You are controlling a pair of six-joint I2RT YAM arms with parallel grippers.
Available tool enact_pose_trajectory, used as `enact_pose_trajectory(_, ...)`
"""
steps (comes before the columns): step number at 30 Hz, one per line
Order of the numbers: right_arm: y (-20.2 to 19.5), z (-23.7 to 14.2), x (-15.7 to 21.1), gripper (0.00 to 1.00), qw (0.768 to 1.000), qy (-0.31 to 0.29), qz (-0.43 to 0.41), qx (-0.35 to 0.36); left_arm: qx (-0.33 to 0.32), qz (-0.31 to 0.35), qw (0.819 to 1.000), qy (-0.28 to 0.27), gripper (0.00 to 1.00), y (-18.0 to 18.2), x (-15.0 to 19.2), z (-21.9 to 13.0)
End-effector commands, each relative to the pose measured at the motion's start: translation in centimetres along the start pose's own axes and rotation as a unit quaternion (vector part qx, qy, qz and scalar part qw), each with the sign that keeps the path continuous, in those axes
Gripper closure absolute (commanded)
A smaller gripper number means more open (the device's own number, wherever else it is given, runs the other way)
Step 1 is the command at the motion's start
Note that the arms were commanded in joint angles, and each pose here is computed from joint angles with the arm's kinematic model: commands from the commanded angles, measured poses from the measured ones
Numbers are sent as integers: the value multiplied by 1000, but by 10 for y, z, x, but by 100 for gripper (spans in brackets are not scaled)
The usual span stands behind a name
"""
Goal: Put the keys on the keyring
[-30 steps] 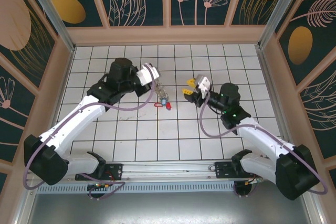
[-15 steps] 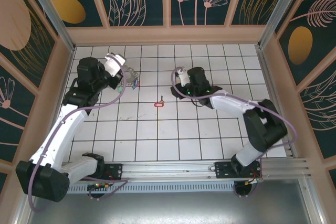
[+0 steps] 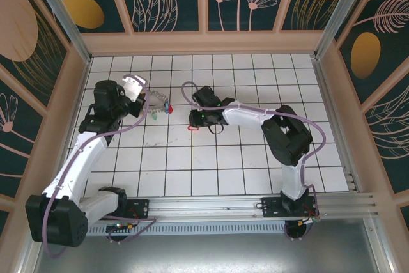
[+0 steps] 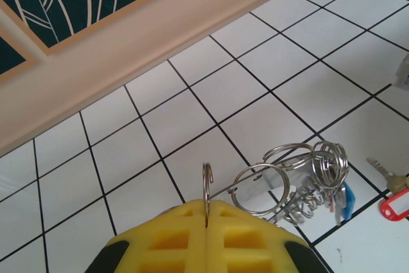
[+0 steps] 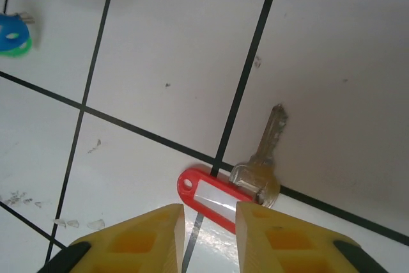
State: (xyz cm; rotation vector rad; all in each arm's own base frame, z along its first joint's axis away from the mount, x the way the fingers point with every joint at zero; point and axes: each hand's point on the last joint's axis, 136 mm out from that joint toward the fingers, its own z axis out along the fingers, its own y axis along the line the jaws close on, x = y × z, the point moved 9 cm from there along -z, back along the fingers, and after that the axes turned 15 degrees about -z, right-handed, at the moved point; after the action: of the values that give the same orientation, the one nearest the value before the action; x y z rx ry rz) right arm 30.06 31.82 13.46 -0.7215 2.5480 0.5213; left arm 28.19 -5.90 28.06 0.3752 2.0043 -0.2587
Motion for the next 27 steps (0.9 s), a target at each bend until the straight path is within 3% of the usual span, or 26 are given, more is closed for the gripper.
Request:
enact_pose_trajectory(1,-5,8,5,71,998,36,35,46,15,-8,998,-57,100,0,-18,0)
enact_pose_trajectory(9,-1,12,2,68,997,49,17,55,35,-15,997,-64,100,-3,-18,3)
enact_pose_trajectory(15,1,20,7,72,997,66,13,46,52,-18,996,-74,100,-6,-16,2)
enact_pose_trajectory(22,1,24,7,71,994,75,7,74,59,-24,995,-73,100,-6,-16,5)
enact_pose_trajectory(27,0,24,6,79,994,76,4,79,67,-24,995,-73,100,-7,-18,6)
